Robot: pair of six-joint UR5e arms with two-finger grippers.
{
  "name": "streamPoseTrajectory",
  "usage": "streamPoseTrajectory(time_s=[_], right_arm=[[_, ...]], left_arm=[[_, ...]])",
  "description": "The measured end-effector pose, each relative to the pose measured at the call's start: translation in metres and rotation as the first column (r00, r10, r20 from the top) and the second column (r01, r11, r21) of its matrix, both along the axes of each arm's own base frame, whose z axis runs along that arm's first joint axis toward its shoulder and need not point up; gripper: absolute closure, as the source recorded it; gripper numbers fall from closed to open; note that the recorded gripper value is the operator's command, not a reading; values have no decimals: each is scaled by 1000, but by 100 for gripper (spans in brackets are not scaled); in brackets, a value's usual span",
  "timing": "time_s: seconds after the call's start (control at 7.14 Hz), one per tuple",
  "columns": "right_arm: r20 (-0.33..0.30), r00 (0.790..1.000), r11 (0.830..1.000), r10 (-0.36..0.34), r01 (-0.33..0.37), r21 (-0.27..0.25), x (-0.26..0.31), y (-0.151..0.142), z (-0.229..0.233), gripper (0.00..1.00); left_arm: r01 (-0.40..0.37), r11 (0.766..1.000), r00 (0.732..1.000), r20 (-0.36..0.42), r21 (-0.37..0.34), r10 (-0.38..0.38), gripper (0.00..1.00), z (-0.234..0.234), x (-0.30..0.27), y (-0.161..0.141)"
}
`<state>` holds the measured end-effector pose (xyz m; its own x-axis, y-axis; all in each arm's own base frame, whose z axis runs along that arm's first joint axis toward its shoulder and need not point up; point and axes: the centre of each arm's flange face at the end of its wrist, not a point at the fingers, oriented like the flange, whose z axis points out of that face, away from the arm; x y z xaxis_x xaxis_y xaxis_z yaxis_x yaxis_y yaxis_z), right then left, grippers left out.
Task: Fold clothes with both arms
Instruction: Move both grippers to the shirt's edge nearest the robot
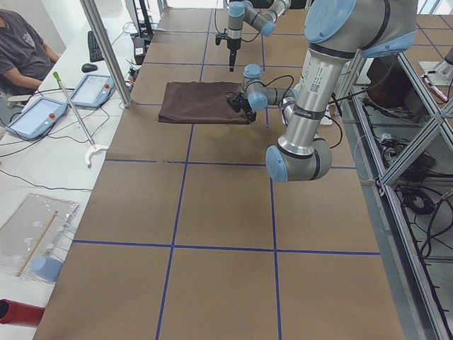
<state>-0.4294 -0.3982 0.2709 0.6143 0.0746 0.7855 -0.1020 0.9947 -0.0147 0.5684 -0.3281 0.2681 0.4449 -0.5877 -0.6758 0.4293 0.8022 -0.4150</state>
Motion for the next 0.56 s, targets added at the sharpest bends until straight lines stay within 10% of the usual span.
streamPoseTrajectory(time_s=[0.28, 0.56], right_arm=[[2, 1000, 1000, 3, -3, -1, 1, -1, -1, 0], [6, 1000, 1000, 1, -1, -5, 3, -2, -2, 0]], left_arm=[[-14, 1000, 1000, 7, -2, 14, 30, 3, 7, 10], [-11, 1000, 1000, 9, -10, 11, 76, 4, 9, 12]])
